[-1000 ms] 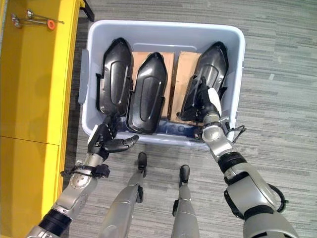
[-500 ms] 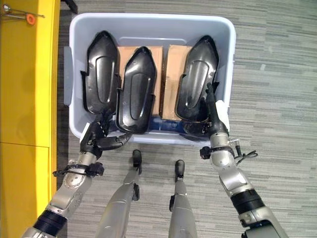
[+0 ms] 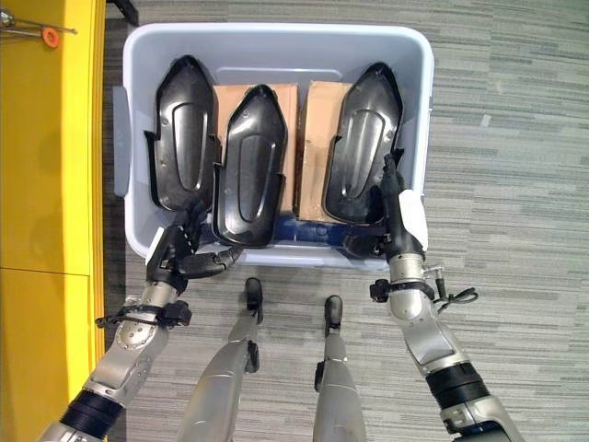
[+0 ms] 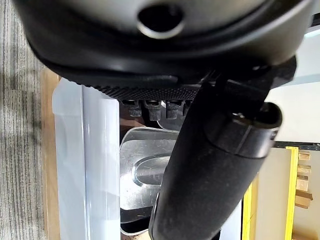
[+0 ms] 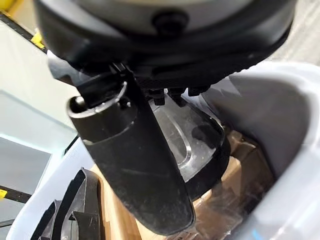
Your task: Move parts from the plastic box to the shelf.
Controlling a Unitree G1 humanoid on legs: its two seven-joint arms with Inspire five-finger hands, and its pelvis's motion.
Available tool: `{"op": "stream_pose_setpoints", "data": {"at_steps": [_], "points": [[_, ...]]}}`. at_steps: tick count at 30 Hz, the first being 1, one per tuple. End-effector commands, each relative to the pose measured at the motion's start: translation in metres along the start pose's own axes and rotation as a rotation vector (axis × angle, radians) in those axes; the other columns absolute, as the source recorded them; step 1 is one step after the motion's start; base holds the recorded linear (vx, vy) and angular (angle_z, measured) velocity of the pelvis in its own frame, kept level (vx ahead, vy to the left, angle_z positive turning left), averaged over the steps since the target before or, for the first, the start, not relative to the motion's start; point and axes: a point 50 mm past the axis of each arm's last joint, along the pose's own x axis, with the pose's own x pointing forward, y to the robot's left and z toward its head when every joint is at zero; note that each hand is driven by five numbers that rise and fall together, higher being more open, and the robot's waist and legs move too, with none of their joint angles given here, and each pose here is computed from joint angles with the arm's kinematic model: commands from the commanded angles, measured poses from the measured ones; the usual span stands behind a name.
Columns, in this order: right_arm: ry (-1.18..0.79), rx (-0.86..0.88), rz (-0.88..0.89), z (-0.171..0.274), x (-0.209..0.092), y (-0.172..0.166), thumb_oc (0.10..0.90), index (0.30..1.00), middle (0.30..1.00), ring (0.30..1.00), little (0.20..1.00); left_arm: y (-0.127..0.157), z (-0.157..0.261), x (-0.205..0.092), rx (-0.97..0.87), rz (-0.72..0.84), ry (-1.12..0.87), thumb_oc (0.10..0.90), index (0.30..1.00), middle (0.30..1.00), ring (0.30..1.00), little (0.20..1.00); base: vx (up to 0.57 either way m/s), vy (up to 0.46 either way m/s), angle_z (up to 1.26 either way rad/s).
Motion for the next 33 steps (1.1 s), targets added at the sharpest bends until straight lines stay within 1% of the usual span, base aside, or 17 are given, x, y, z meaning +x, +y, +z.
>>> {"op": "stream_pose_setpoints", "data": {"at_steps": [1,2,12,14,15,16,18,19,20,23,24,25,26,27,28,29,33], "points": [[-0.230,-0.044,-0.145,0.040,0.014,-0.024,0.900,1.000,1.000,1.000,1.000,0.013,-0.033,-0.026,0.060,0.055,0.148,0.900,1.000,1.000,1.000,1.000,0.00,0.000,0.00],[-0.230,-0.044,-0.145,0.040,0.014,-0.024,0.900,1.000,1.000,1.000,1.000,0.013,-0.033,-0.026,0.060,0.055,0.148,0.900,1.000,1.000,1.000,1.000,0.00,0.000,0.00],[-0.228,-0.291,-0.122,0.035,0.026,-0.017,0.900,1.000,1.000,1.000,1.000,0.012,-0.031,-0.023,0.062,0.058,0.130,0.900,1.000,1.000,1.000,1.000,0.00,0.000,0.00],[-0.197,-0.375,-0.083,0.026,0.029,-0.009,0.900,1.000,1.000,1.000,1.000,0.010,-0.033,-0.023,0.060,0.054,0.138,0.900,1.000,1.000,1.000,1.000,0.00,0.000,0.00],[-0.166,-0.495,-0.024,0.014,0.032,0.000,0.900,1.000,1.000,1.000,1.000,0.009,-0.033,-0.022,0.060,0.047,0.138,0.900,1.000,1.000,1.000,1.000,0.00,0.000,0.00],[-0.169,-0.495,-0.025,0.014,0.032,0.000,0.900,1.000,1.000,1.000,1.000,0.009,-0.033,-0.022,0.060,0.049,0.137,0.900,1.000,1.000,1.000,1.000,0.00,0.000,0.00],[-0.124,-0.547,0.044,0.004,0.033,0.017,0.900,1.000,1.000,1.000,1.000,0.006,-0.033,-0.019,0.057,0.043,0.130,0.900,1.000,1.000,1.000,1.000,0.00,0.000,0.00],[-0.124,-0.547,0.045,0.004,0.033,0.017,0.900,1.000,1.000,1.000,1.000,0.006,-0.033,-0.019,0.057,0.042,0.131,0.900,1.000,1.000,1.000,1.000,0.00,0.000,0.00],[-0.074,-0.581,0.102,-0.009,0.031,0.031,0.900,1.000,1.000,1.000,1.000,0.004,-0.035,-0.018,0.057,0.037,0.136,0.900,1.000,1.000,1.000,1.000,0.00,0.000,0.00],[0.012,-0.598,0.147,-0.023,0.032,0.045,0.900,1.000,1.000,1.000,1.000,-0.001,-0.034,-0.015,0.052,0.021,0.129,0.900,1.000,1.000,1.000,1.000,0.00,0.000,0.00],[0.061,-0.584,0.163,-0.030,0.031,0.049,0.900,1.000,1.000,1.000,1.000,-0.002,-0.034,-0.015,0.048,0.017,0.127,0.900,1.000,1.000,1.000,1.000,0.00,0.000,0.00],[0.060,-0.583,0.162,-0.030,0.032,0.049,0.900,1.000,1.000,1.000,1.000,-0.002,-0.033,-0.015,0.048,0.017,0.127,0.900,1.000,1.000,1.000,1.000,0.00,0.000,0.00],[0.169,-0.505,0.209,-0.040,0.030,0.059,0.900,1.000,1.000,1.000,1.000,-0.005,-0.034,-0.014,0.035,0.005,0.132,0.900,1.000,1.000,1.000,1.000,0.00,0.000,0.00],[0.168,-0.505,0.209,-0.040,0.031,0.060,0.847,0.926,0.926,0.926,0.926,-0.005,-0.034,-0.014,0.035,0.005,0.131,0.900,1.000,1.000,1.000,1.000,0.00,0.000,0.00],[0.220,-0.471,0.220,-0.045,0.031,0.062,0.590,0.566,0.566,0.566,0.566,-0.007,-0.034,-0.013,0.029,-0.003,0.133,0.900,1.000,1.000,1.000,1.000,0.00,0.000,0.00],[0.240,-0.480,0.245,-0.049,0.030,0.064,0.400,0.300,0.300,0.300,0.300,-0.008,-0.035,-0.013,0.027,-0.012,0.138,0.900,1.000,1.000,1.000,1.000,0.00,0.000,0.00],[0.288,-0.461,0.289,-0.058,0.025,0.069,0.400,0.300,0.300,0.300,0.300,-0.010,-0.036,-0.015,0.029,-0.028,0.144,0.900,1.000,1.000,1.000,1.000,0.00,0.000,0.00]]}}
